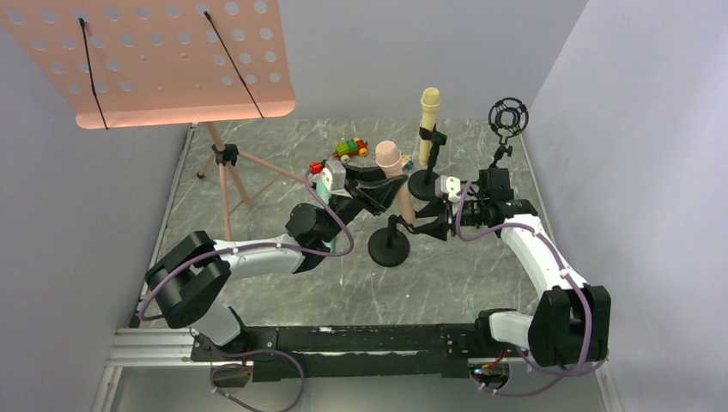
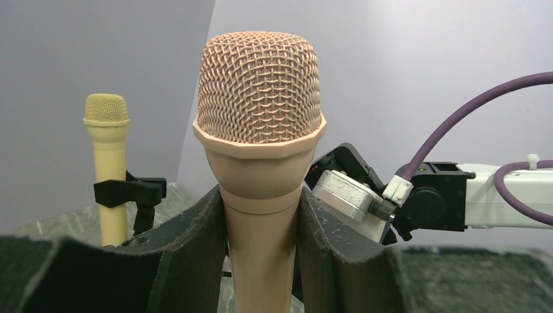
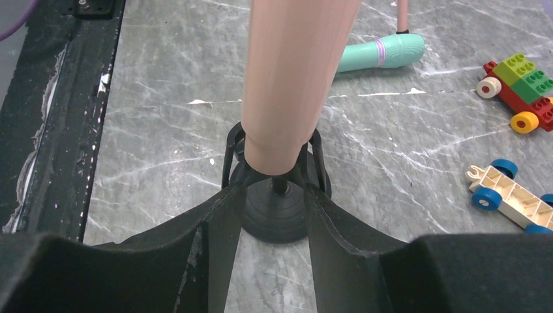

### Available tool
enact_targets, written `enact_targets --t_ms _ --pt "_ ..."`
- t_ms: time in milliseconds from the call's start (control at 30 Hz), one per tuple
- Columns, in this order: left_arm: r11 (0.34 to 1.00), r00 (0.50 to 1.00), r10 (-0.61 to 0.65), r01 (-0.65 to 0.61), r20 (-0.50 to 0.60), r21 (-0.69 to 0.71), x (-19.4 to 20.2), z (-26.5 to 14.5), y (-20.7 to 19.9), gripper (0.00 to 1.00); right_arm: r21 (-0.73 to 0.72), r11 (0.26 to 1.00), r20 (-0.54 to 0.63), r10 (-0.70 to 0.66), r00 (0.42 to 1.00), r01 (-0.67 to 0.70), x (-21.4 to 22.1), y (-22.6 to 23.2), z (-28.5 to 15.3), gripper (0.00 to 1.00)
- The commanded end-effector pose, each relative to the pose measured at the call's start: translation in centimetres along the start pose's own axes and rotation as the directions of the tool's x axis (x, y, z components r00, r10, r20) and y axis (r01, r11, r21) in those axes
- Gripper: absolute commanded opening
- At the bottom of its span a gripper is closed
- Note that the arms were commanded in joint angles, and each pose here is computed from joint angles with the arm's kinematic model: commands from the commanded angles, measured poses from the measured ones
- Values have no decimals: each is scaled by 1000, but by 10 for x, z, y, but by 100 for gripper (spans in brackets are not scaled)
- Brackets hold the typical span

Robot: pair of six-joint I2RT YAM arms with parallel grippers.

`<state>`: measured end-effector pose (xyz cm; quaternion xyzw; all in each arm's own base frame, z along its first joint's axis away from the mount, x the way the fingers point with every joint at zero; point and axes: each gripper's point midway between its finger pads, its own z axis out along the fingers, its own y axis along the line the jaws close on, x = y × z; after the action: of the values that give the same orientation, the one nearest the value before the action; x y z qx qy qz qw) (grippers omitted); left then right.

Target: Attach the microphones to the stand

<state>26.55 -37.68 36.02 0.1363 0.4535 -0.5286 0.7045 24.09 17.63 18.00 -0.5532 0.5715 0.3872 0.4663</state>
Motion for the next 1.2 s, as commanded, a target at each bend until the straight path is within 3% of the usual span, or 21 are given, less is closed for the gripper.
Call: enact_targets --t_ms 0,833,1167 --pt "1000 997 -24 23 77 18 -15 0 -3 7 -38 999 10 34 999 -33 3 10 3 51" --pt "999 999 -41 41 -14 -14 34 -25 13 6 -44 998 9 39 999 -39 3 10 3 52" --pt "1000 999 -17 16 -44 -19 42 -26 20 6 -16 1000 -21 12 1000 -13 3 7 -1 61"
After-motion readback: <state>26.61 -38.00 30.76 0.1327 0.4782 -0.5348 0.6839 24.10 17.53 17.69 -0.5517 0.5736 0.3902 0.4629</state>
